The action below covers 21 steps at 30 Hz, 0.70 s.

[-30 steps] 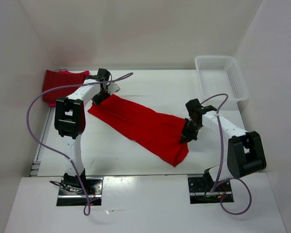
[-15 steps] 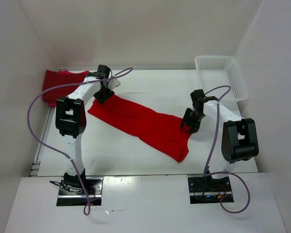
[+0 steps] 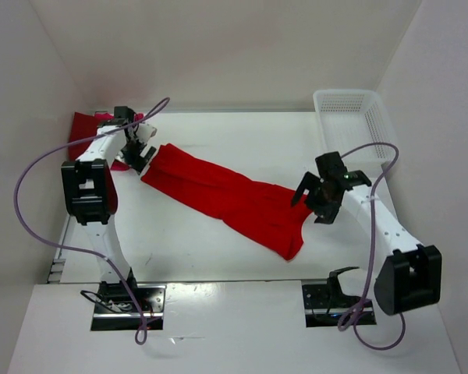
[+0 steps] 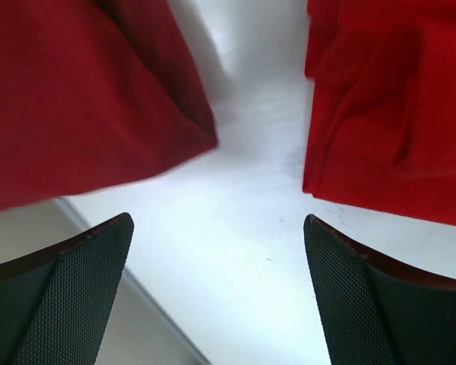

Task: Fold and stack the t-shirts
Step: Fold the other side of the tshirt into a rectangle

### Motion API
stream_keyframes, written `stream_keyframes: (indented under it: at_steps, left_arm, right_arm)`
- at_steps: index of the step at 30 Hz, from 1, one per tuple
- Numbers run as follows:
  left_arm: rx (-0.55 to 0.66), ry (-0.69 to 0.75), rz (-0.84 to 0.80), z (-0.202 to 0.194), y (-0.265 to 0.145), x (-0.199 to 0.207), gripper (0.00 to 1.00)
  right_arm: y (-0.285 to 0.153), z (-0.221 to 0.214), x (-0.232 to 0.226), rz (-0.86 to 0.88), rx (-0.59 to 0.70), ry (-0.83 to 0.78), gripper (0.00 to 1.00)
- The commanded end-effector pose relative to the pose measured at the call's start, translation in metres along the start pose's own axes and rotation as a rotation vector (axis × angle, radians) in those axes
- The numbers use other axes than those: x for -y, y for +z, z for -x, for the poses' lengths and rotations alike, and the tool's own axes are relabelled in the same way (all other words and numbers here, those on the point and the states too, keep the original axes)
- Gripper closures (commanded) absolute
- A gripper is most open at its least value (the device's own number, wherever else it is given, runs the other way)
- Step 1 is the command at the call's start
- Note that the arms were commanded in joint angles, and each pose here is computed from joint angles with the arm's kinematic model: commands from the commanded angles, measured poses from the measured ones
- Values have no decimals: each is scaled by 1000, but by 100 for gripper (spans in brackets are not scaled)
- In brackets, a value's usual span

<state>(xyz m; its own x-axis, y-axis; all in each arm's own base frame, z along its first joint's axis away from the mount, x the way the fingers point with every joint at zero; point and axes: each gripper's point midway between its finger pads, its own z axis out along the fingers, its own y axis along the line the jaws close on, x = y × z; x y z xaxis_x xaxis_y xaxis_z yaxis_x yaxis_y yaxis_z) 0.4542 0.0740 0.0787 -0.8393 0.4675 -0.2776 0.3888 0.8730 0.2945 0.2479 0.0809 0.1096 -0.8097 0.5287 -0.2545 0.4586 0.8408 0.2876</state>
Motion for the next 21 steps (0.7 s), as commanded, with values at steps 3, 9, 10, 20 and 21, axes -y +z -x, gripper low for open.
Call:
stream_keyframes:
  at_steps: [3,9,10,20,21]
  left_arm:
    - [27,-80,-134,-9,11,31,1]
    - [59,-137,-187,-3,18,44,1]
    - [65,-137,-199,-2,18,46,1]
    - [76,-167,-236,5,31,52,21]
    - [68,-176,-253,3,35,57,27]
  right_arm:
    - [-6,-52,13,-27,-74,94,8]
    - [-10,-64,14,-27,-58,177,12]
    - [-2,-75,14,-40,-101,171,12]
    - [33,-117,14,-46,-183,224,12]
    - [33,-116,14,-47,-183,224,15]
